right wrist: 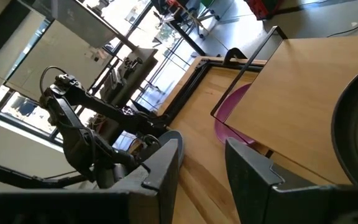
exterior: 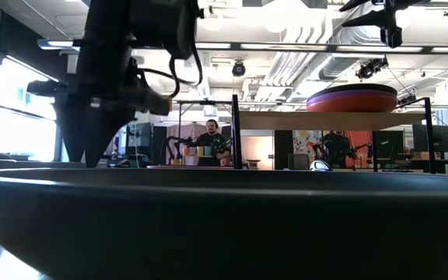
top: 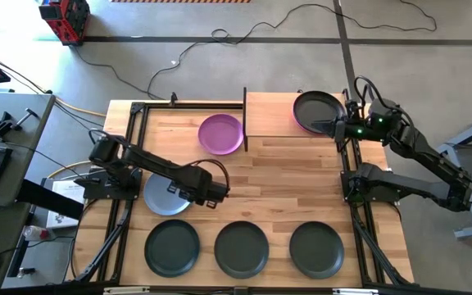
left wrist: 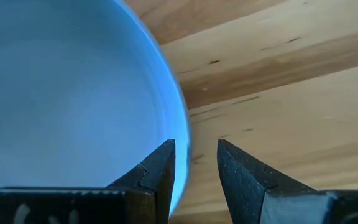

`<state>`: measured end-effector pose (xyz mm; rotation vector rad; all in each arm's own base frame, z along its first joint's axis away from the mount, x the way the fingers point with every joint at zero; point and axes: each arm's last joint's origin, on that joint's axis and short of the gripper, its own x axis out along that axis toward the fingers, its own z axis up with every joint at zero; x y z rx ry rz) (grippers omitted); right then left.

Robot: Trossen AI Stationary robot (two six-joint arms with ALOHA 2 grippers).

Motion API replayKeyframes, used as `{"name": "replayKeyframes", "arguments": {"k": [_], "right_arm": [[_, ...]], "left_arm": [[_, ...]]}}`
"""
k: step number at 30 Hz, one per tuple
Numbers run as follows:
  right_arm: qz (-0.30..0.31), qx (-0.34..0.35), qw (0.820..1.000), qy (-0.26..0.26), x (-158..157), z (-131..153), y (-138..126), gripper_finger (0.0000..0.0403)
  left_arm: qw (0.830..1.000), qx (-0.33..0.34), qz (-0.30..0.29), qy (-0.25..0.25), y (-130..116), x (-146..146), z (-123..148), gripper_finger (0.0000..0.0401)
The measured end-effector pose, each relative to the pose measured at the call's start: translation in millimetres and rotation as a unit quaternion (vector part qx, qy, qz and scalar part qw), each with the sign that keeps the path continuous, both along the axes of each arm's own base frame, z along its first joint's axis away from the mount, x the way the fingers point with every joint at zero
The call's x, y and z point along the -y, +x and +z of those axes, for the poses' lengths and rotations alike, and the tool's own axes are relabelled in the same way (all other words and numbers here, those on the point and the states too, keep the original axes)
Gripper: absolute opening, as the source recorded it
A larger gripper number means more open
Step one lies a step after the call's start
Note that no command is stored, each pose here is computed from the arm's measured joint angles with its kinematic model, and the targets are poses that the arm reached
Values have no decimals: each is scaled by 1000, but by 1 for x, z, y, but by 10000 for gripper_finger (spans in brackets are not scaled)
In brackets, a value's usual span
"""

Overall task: Place and stack plates onto a shelf
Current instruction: Stack the blue plate on top of the black plate on the shelf

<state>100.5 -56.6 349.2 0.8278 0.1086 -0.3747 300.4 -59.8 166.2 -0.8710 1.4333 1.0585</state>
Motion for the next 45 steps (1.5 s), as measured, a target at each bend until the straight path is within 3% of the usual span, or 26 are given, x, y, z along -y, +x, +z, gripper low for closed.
{"name": "replayKeyframes", "arguments": {"k": [35, 40, 45], "right_arm": [[7, 4, 1000, 10, 0, 0, 0, 114], [6, 5, 1000, 12, 0, 0, 0, 114], [6, 5, 1000, 12, 0, 0, 0, 114]], "left_arm": [[999, -21, -26, -5, -5, -3, -25, 107], [998, -21, -54, -6, -5, -4, -25, 83], [995, -27, -92, -11, -6, -4, -25, 33]]}}
